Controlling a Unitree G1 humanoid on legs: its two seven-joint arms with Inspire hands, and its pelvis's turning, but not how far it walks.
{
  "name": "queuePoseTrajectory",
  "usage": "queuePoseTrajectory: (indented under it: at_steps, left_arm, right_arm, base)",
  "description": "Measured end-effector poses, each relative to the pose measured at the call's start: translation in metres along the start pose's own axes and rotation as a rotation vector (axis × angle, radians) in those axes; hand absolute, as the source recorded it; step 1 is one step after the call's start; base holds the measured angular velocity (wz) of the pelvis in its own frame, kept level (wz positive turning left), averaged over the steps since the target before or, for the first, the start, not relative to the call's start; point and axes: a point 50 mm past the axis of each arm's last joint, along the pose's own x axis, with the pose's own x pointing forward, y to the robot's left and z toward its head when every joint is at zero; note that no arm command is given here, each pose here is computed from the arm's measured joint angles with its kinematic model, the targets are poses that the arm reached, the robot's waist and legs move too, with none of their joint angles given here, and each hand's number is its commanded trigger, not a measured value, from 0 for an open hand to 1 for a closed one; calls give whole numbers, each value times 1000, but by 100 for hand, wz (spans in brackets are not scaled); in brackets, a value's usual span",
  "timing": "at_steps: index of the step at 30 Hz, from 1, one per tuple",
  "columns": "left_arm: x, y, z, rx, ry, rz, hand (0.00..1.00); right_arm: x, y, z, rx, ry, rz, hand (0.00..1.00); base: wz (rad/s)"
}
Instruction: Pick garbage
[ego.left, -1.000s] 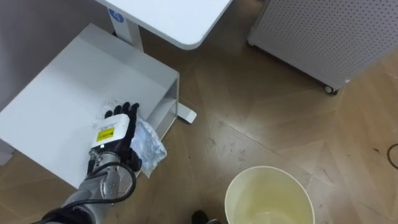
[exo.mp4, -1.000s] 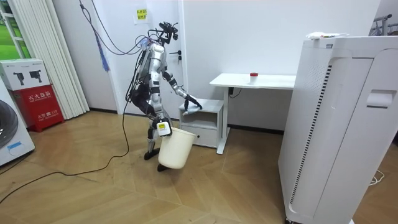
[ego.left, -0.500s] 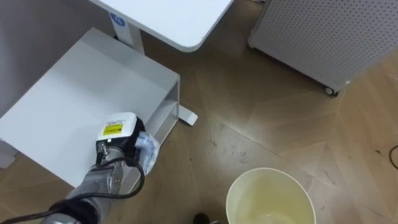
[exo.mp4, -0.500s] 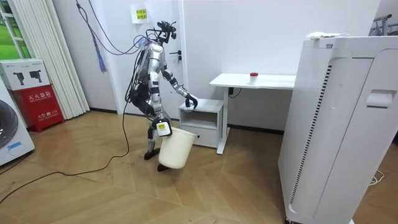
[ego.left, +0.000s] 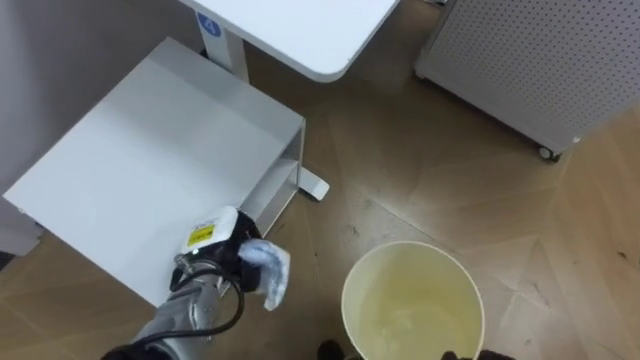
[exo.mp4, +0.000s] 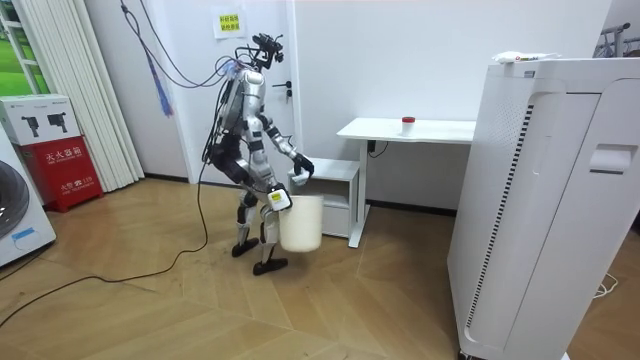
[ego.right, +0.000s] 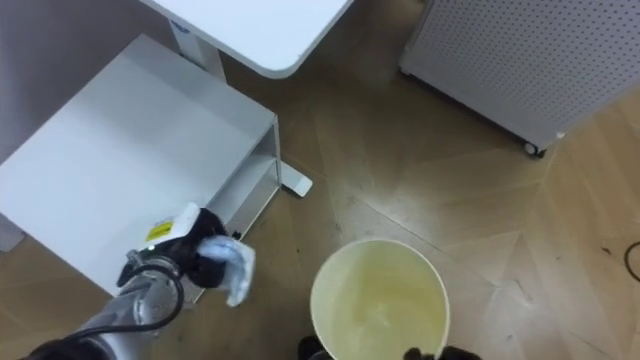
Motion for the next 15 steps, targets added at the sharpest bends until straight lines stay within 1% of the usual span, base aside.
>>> queuePoseTrajectory:
  at_steps: [1,4,6,10,12,13,14,15]
  left_arm:
    - [-2,-6,5,-12,-17,-17,100]
    - [-12,-40,30,-14,-117,-169,100]
    - [-17,-52,43,-22,-163,-228,100]
    - [-28,-71,52,-3,-217,-335,100]
    - [-30,-73,53,5,-225,-359,98]
    - [-30,-73,53,5,-225,-362,87]
    - [-30,-74,53,8,-226,-372,51]
    - [-30,-75,53,11,-228,-378,0]
  right_arm:
    - [0,2,0,-11,-1,11,100]
    - [2,15,3,-68,-8,82,100]
    - [3,21,5,-78,-12,113,100]
    - [4,32,2,-120,-1,151,100]
    - [3,32,0,-134,9,161,100]
    - [3,32,0,-137,10,164,100]
    - [3,32,-1,-145,11,168,100]
    - [3,32,-1,-150,9,172,100]
  base:
    - [8]
    - [13]
    - [12]
    - [6]
    - [6]
    - [0]
    - [0]
    - [0]
